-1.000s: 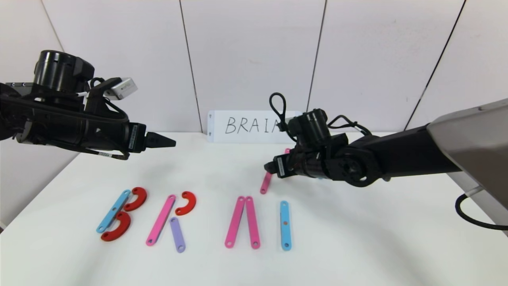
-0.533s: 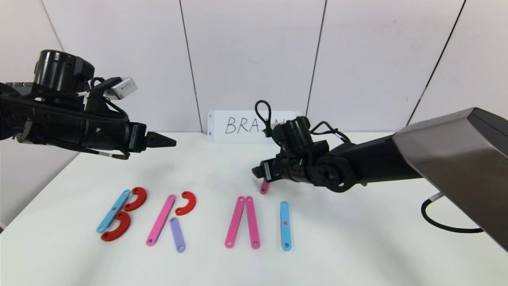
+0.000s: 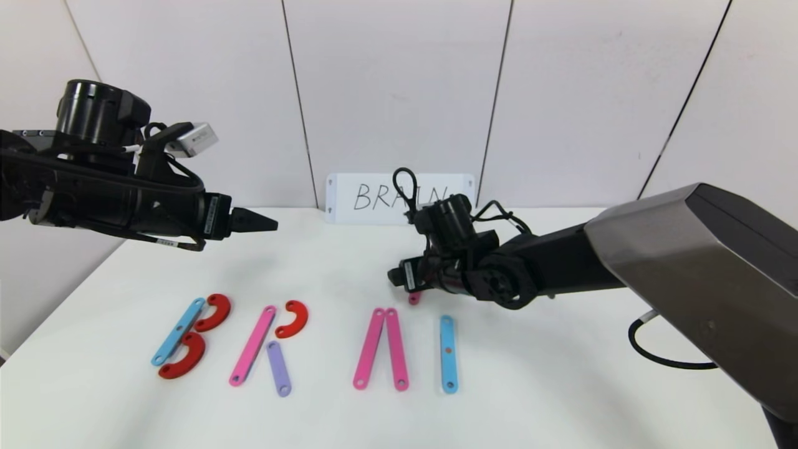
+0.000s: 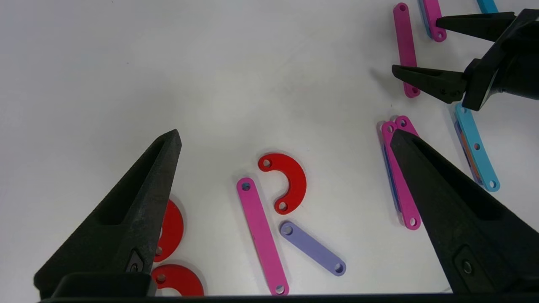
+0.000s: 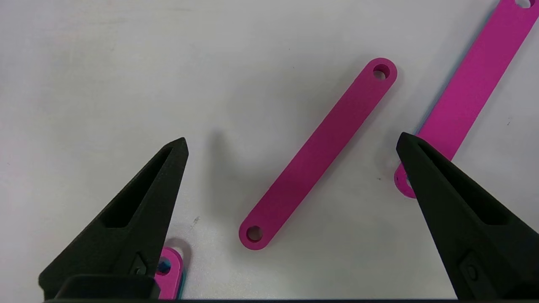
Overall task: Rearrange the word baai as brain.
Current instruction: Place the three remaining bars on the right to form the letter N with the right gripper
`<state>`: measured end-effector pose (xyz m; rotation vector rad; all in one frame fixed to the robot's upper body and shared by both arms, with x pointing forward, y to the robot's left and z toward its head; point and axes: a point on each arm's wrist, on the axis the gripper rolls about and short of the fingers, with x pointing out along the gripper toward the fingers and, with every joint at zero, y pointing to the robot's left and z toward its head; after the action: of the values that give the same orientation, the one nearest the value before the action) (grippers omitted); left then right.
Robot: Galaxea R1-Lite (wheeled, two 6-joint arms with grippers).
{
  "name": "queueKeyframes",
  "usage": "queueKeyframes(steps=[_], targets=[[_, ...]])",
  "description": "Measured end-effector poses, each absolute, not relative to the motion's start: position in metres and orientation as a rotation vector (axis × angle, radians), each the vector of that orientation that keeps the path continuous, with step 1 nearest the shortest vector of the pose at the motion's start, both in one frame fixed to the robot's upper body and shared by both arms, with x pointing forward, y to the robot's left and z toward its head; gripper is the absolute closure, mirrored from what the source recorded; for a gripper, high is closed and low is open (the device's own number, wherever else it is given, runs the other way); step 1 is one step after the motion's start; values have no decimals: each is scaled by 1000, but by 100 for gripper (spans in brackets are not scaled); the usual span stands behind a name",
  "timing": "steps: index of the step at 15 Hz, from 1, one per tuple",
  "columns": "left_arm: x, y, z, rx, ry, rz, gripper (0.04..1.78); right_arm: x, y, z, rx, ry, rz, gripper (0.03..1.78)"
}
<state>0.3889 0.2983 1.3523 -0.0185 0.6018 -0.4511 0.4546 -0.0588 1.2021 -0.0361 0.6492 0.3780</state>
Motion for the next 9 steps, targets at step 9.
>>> queueKeyframes(steps=[9], targets=[[390, 298, 1351, -19, 607, -453, 8, 461, -53, 1184, -17, 678, 361, 8]])
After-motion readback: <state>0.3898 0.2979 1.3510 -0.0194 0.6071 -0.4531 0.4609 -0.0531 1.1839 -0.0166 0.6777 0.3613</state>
